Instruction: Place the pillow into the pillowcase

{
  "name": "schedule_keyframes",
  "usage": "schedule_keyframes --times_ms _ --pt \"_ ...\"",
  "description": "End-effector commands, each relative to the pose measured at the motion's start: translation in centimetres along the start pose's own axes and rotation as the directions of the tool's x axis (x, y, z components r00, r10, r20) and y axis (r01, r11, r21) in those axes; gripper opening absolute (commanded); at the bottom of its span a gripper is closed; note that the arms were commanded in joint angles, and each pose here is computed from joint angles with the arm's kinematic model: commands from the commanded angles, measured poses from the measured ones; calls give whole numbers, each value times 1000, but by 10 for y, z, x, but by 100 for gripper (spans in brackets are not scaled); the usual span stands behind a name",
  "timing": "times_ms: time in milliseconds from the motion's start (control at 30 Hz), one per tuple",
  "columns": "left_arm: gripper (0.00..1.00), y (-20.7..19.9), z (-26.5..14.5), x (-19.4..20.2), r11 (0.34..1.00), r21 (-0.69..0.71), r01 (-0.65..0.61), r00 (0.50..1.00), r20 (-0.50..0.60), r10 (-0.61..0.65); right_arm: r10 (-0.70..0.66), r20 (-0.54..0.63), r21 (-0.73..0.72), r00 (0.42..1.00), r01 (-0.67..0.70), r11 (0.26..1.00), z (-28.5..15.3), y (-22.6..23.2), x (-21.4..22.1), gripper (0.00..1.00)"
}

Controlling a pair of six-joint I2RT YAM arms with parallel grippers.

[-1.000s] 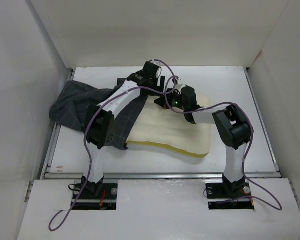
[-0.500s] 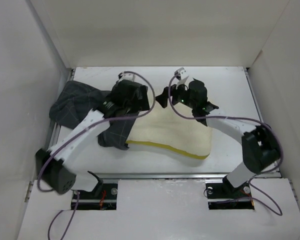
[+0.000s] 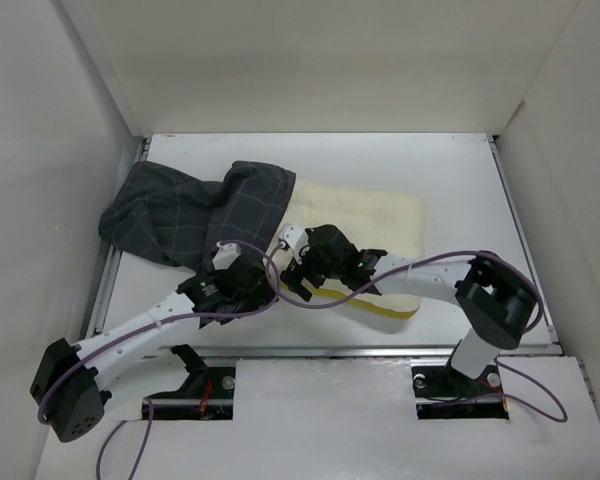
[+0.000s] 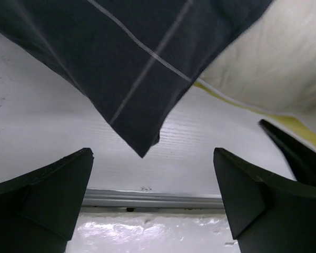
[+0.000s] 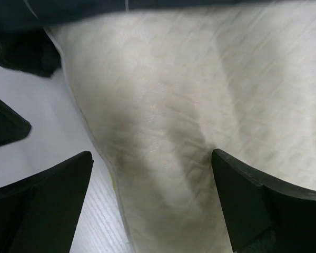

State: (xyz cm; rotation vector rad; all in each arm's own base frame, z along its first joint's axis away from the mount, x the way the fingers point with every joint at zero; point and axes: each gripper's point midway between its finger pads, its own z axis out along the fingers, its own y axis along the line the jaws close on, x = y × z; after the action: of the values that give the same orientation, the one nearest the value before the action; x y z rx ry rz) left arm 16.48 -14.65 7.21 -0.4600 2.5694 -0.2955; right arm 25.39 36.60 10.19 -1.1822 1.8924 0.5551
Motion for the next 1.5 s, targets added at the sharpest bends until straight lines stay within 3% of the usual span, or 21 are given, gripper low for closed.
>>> schedule_keyframes --times_ms 0,33,67,100,133,167,200,300,367,500,600,700,800,1000,1133,1267,1300,1333,1400,1433,1467 --pt "94 -7 3 -14 994 -23 111 992 61 -110 -35 -31 4 999 36 999 17 0 6 100" --pt "94 -3 3 -14 991 -43 123 990 72 -120 -35 -37 20 999 36 999 22 -3 5 97" --pt "82 -4 1 -17 990 -55 128 989 83 -123 -35 -46 34 998 36 999 27 -6 6 88" --pt "78 2 1 -17 988 -79 130 988 94 -123 -20 -57 70 998 24 997 31 -12 8 73" --pt "76 0 0 -23 986 -76 147 984 116 -138 -2 -36 101 999 5 995 35 -17 2 54" --pt "72 4 2 -27 985 -98 145 981 147 -130 33 -16 127 999 -31 991 36 -20 -2 11" --pt "68 5 1 -37 980 -102 173 973 171 -154 49 22 140 999 -52 989 34 -23 -12 0" --pt "59 18 8 -50 966 -165 198 963 214 -161 48 145 147 988 -70 987 16 -25 -45 0" --pt "42 15 9 -58 967 -167 195 963 221 -156 47 161 130 986 -68 989 10 -21 -50 0" --pt "30 -4 10 -76 979 -113 167 957 257 -133 55 182 93 982 -73 993 7 -15 -59 0" --pt "0 -11 10 -83 981 -129 143 960 261 -105 79 185 88 980 -97 991 10 -14 -58 0" --pt "0 -33 8 -71 997 -72 22 976 217 -6 117 274 79 954 -144 986 7 -16 -88 0" --pt "0 -80 -8 -50 988 117 -101 983 164 81 202 359 113 911 -257 960 5 -29 -117 0" --pt "0 -137 -40 -11 929 283 -238 971 92 220 325 565 79 758 -442 893 -22 -48 -199 0" --pt "0 -184 -67 8 835 448 -319 946 93 311 361 649 74 670 -527 846 -36 -60 -208 0" --pt "0 -214 -77 19 758 556 -341 931 88 355 425 617 15 663 -550 835 -23 -47 -178 0" --pt "2 -213 -74 20 761 551 -343 930 83 359 431 600 -7 674 -534 845 -18 -40 -165 5" --pt "19 -213 -73 19 770 534 -348 928 80 364 427 580 -14 693 -516 857 -17 -35 -157 22" --pt "26 -205 -75 14 795 488 -360 925 76 372 431 526 -48 733 -481 875 -11 -20 -135 44" --pt "31 -199 -73 8 814 449 -368 925 93 367 432 525 -48 734 -481 876 -18 -19 -133 65" --pt "46 -199 -77 1 822 432 -370 926 107 361 423 516 -46 745 -469 882 -22 -18 -129 71"
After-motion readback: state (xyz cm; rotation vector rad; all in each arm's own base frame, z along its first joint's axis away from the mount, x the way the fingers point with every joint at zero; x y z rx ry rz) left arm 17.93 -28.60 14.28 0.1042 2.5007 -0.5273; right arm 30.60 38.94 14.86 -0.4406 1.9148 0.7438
